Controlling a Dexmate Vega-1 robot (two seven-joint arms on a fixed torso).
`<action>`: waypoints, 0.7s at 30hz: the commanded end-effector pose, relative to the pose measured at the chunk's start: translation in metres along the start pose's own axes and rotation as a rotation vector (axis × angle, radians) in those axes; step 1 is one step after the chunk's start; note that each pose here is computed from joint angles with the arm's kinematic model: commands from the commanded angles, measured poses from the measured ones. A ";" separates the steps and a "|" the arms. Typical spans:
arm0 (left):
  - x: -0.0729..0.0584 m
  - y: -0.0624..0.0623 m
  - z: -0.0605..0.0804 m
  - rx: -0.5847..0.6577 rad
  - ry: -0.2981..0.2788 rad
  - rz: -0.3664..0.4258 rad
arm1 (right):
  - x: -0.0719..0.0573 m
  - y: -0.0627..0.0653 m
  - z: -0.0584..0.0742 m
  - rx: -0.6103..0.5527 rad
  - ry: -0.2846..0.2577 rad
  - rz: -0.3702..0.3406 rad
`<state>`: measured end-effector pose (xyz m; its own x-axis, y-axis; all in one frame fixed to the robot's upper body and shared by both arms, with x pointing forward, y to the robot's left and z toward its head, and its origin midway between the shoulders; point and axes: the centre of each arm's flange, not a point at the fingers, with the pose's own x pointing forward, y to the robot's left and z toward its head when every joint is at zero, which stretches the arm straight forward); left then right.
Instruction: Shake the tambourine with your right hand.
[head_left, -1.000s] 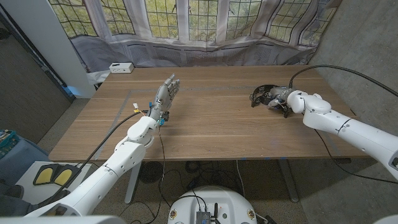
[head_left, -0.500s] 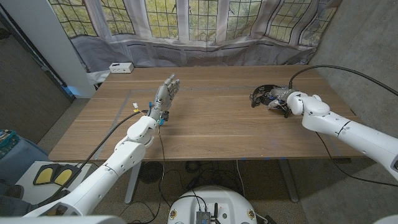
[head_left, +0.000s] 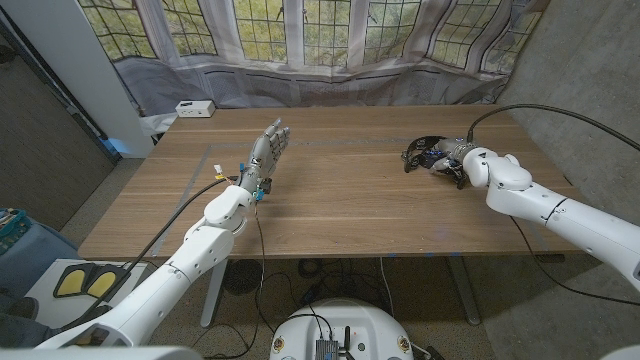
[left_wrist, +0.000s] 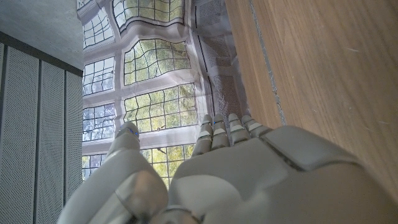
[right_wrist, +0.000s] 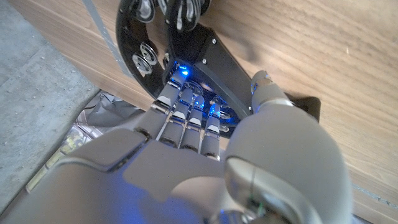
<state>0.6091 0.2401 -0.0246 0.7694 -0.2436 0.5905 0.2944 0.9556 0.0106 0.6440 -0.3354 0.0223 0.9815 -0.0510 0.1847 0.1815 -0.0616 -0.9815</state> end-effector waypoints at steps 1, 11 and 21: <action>0.002 0.002 0.004 0.014 0.001 0.001 | -0.021 -0.012 -0.002 0.072 -0.019 -0.084; 0.006 0.007 0.009 0.022 -0.005 -0.012 | -0.048 -0.035 0.009 0.138 -0.058 -0.213; 0.008 0.006 0.012 0.043 -0.017 -0.014 | -0.070 -0.047 0.017 0.207 -0.092 -0.273</action>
<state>0.6103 0.2447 -0.0142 0.7628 -0.2535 0.5949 0.2900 0.9564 0.0357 0.5964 -0.3238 0.0445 0.9286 0.0006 0.3711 0.3701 0.0701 -0.9263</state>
